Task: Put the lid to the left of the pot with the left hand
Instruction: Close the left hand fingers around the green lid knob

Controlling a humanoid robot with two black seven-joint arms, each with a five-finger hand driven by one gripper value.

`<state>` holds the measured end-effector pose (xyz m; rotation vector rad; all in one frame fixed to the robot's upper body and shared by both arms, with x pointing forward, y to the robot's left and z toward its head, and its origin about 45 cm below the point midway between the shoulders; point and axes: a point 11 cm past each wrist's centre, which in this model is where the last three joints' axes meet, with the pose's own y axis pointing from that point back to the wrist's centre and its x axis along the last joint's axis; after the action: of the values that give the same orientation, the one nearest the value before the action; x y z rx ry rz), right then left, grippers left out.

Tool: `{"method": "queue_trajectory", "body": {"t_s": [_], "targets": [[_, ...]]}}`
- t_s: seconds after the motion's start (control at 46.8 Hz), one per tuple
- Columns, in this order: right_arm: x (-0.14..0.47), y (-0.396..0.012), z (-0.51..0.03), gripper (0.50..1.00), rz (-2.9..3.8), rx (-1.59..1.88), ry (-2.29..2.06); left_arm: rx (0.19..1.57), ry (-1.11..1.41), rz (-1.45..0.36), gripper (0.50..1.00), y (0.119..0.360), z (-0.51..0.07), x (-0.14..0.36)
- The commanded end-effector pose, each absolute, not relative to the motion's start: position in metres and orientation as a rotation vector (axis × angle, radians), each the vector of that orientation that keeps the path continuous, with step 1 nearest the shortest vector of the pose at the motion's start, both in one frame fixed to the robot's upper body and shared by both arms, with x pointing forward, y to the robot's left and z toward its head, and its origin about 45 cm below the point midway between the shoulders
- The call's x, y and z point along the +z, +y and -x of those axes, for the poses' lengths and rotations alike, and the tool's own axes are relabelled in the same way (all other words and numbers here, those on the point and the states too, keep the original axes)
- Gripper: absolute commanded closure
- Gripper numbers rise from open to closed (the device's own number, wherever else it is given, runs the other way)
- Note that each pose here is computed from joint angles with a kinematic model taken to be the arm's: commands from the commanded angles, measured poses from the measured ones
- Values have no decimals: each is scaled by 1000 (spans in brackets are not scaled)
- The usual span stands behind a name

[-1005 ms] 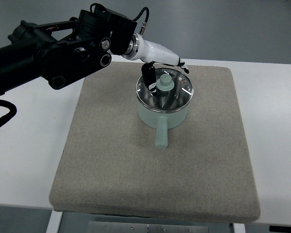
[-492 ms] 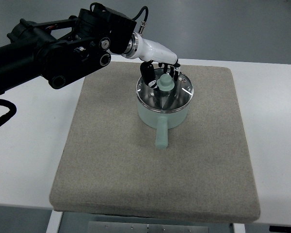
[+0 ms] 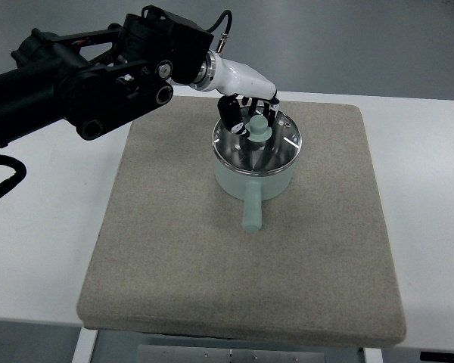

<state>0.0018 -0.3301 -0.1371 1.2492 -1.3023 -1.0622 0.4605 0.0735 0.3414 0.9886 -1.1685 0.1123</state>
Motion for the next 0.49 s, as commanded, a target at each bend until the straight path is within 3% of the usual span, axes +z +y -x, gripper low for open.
{"method": "queue_trajectory", "body": {"t_s": [0.0, 0.278, 0.47], "targets": [[-137, -330, -2, 576, -1249, -1062, -1303, 110, -1166, -987, 877, 73, -460, 341], [-137, -330, -2, 576, -1249, -1062, -1303, 106, -1171, -980, 922, 71, -459, 341], [-137, -330, -2, 576, -1249, -1062, -1303, 105, -1174, -979, 984, 71, -458, 342]]}}
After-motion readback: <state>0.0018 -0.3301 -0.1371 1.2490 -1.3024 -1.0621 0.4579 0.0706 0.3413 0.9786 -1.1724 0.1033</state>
